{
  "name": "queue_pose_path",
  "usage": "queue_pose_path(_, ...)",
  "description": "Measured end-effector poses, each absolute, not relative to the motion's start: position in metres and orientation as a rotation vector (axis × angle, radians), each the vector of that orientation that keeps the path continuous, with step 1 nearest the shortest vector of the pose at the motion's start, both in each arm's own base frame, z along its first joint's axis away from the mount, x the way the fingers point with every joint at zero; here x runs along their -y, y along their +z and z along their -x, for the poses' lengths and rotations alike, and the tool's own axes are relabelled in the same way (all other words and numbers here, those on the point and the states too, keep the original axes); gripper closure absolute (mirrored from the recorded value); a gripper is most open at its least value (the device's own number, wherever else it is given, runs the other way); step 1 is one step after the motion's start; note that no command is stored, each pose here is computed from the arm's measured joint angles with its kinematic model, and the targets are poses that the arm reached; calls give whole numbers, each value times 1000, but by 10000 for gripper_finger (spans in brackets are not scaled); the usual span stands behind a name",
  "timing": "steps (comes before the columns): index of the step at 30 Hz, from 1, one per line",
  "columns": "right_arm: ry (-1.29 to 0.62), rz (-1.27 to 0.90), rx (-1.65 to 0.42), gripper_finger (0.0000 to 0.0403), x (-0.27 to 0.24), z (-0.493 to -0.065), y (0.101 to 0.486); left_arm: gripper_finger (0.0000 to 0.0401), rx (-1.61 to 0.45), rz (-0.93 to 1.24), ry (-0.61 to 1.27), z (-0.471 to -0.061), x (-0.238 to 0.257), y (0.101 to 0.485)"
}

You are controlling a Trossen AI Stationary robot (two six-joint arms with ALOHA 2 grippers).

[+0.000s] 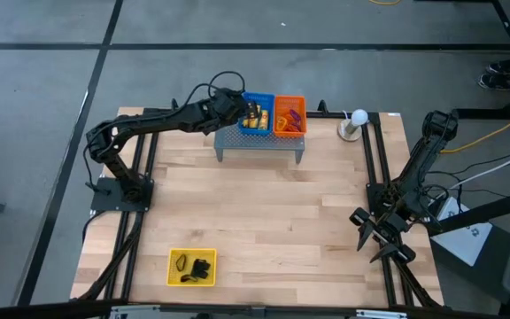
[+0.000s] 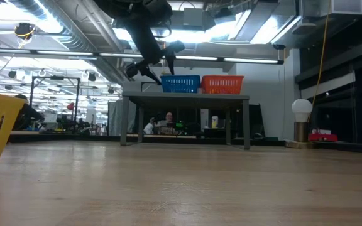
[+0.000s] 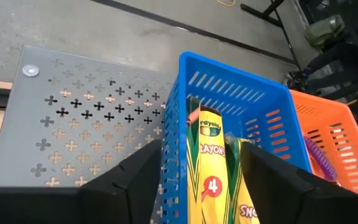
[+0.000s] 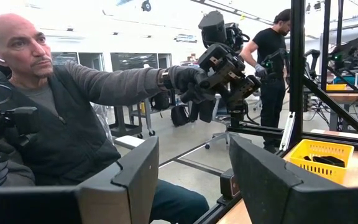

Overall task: Pick & Place Office Desk Supplies
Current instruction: Put the blue basket onto the shelf

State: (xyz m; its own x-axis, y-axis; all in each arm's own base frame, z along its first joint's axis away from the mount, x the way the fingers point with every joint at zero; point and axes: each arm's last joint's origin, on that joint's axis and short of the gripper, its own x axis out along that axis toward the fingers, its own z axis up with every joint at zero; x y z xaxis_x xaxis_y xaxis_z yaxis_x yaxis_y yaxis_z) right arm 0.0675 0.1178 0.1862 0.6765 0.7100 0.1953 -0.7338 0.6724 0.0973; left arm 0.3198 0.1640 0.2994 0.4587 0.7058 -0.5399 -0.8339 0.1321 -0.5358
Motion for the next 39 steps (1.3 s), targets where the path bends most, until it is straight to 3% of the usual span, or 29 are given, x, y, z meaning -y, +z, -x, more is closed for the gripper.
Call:
queue_pose_path(8,817,-177,140,206,-118,-68,186,186,-166,878,1140,-319,-164,301)
queue_pose_path(17,822,-190,102,206,-118,-68,183,190,-221,692,1112,-307,-160,319)
queue_pose_path(25,820,-178,103,206,-118,-68,183,207,-510,591,1158,-285,-150,311)
queue_pose_path(30,817,-176,104,206,-118,-68,183,247,-638,472,1151,-284,-150,303)
queue_pose_path(39,817,-176,104,206,-118,-68,183,384,-694,447,1094,-292,-152,293)
